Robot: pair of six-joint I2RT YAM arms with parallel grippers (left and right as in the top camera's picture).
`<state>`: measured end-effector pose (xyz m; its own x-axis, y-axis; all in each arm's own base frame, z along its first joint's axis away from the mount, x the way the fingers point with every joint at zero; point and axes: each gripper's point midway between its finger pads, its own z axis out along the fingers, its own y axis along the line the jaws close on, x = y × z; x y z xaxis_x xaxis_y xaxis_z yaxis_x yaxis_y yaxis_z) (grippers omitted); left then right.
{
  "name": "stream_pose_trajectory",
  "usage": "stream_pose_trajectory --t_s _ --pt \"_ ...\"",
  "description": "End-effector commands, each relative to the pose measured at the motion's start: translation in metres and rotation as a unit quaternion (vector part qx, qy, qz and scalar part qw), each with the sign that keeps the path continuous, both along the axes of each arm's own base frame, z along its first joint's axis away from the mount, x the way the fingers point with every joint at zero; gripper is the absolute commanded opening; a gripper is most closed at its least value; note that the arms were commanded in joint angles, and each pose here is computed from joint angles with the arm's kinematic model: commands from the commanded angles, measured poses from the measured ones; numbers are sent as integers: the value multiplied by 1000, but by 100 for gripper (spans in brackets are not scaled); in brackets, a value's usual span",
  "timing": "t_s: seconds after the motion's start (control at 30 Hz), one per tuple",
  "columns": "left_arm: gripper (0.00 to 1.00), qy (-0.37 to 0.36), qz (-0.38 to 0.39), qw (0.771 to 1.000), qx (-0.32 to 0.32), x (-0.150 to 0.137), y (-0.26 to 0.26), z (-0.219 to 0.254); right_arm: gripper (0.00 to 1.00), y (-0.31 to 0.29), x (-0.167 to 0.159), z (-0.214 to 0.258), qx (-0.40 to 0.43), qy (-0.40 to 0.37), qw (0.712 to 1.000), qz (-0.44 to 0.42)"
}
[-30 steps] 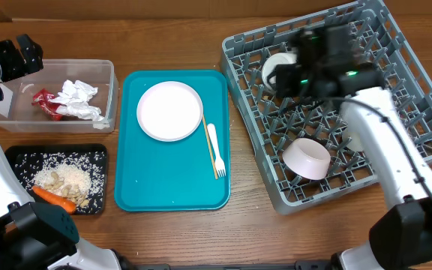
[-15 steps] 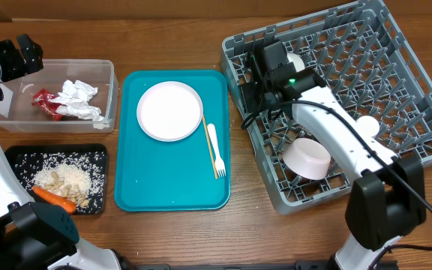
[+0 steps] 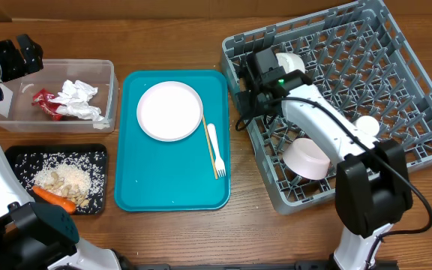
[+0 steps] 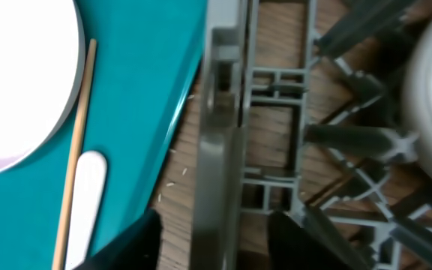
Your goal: Sort waste into correct bins and load items into the dishwasher rack
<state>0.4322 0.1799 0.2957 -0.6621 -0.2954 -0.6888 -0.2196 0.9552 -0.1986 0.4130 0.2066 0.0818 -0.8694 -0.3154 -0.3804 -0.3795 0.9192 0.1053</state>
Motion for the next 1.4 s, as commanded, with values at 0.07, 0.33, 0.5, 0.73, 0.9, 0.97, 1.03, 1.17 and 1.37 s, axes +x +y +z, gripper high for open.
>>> stream_pose_trajectory --t_s 0.07,0.33,0.5,0.73,0.9,0.97,1.03,1.17,1.37 --pt "100 -11 0 1000 -3 1 -3 8 34 5 2 6 5 -7 1000 9" --pt "100 -11 0 1000 -4 1 -3 8 9 11 14 12 18 -34 999 9" --pt "100 -11 0 1000 -3 1 -2 8 8 16 24 18 29 -57 998 7" --pt "100 -11 0 1000 -3 1 -2 8 8 23 40 18 52 -79 995 -15" --pt "100 -11 -1 1000 -4 1 -3 8 5 28 51 8 61 -87 994 -24" --pt "100 -11 0 1000 -4 1 -3 8 4 30 57 9 67 -98 993 -29" --pt "100 -11 0 1000 -3 1 -3 8 4 29 64 13 68 -113 990 -41" --pt "100 -11 0 1000 -4 1 -3 8 4 28 75 21 75 -137 986 -63" --pt "100 -11 0 1000 -3 1 -2 8 4 32 84 30 93 -157 981 -72"
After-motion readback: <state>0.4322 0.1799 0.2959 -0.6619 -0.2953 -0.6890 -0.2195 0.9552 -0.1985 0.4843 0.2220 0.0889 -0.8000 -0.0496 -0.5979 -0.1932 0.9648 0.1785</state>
